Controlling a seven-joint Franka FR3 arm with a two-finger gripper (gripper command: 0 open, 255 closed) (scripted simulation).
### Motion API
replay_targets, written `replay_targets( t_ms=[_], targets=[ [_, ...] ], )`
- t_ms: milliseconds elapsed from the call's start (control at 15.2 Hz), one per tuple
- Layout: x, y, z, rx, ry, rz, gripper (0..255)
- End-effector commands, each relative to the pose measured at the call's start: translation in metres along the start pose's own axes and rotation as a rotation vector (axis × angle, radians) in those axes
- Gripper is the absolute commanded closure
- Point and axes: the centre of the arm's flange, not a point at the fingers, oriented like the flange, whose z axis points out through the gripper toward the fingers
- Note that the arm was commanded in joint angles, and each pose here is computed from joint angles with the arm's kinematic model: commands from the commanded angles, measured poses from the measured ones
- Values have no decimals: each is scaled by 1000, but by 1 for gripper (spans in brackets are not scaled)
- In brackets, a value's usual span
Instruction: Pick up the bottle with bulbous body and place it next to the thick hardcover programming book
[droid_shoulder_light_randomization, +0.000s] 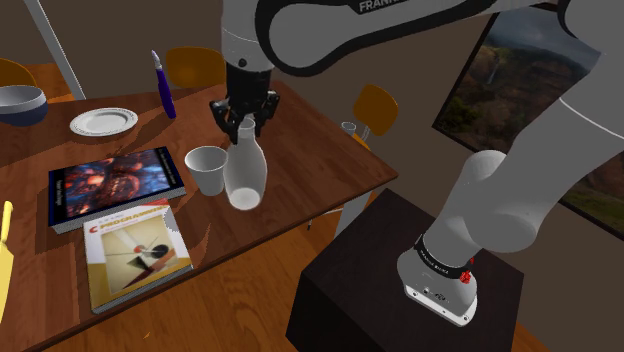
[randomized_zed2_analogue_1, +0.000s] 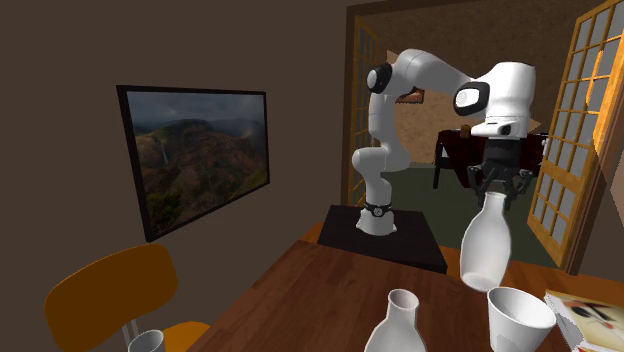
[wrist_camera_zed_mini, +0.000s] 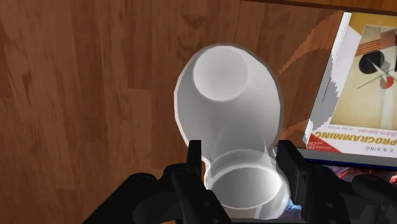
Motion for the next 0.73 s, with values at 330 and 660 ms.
replay_targets(
  t_ms=[330,660],
  targets=[
    [-4,-1,37,1,1,0,255],
    [-7,-1,55,1,1,0,255]
  ],
)
